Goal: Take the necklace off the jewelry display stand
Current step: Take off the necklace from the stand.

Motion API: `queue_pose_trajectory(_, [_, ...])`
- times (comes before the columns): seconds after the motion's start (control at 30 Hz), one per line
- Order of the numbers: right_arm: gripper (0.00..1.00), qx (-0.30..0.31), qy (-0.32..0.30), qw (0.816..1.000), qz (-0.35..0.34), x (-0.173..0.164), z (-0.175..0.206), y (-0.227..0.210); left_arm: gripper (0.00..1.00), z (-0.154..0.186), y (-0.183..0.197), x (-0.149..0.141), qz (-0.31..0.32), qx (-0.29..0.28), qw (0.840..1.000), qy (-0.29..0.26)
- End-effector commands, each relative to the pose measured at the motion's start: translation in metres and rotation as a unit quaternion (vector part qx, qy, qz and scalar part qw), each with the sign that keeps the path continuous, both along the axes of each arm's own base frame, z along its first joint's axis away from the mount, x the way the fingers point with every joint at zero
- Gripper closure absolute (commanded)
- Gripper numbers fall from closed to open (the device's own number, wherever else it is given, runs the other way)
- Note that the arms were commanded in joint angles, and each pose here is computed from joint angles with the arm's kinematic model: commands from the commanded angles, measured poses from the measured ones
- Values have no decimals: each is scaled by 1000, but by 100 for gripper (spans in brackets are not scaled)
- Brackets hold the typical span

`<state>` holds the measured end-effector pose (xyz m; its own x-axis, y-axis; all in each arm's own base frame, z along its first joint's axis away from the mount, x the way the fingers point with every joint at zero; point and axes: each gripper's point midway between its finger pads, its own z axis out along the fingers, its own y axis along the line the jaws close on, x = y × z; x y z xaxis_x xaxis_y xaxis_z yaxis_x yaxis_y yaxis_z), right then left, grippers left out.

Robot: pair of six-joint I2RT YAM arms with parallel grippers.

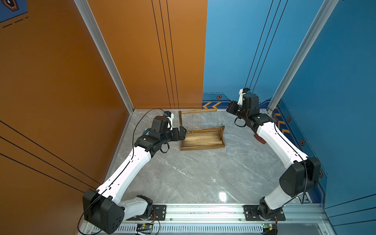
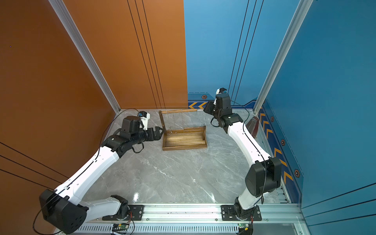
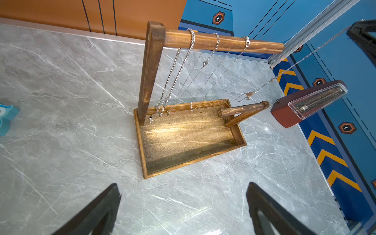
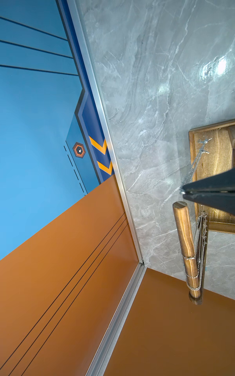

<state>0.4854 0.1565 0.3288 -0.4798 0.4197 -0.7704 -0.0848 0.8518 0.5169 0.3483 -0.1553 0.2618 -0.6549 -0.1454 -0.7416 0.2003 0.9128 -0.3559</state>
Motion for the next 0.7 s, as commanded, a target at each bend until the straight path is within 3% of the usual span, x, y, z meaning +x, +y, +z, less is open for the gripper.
queue_pose_trajectory(0.0, [100, 2, -23, 1000, 10, -13, 32, -6, 2, 10, 6, -2, 0, 28, 999, -37])
queue_pose_trajectory(0.47, [100, 11, -57, 998, 2, -47, 70, -34, 2, 29, 20, -10, 21, 66, 993, -92])
queue_pose_trajectory(0.67, [100, 20, -62, 998, 17, -77, 84, -37, 2, 45, -3, -18, -43, 26, 991, -122])
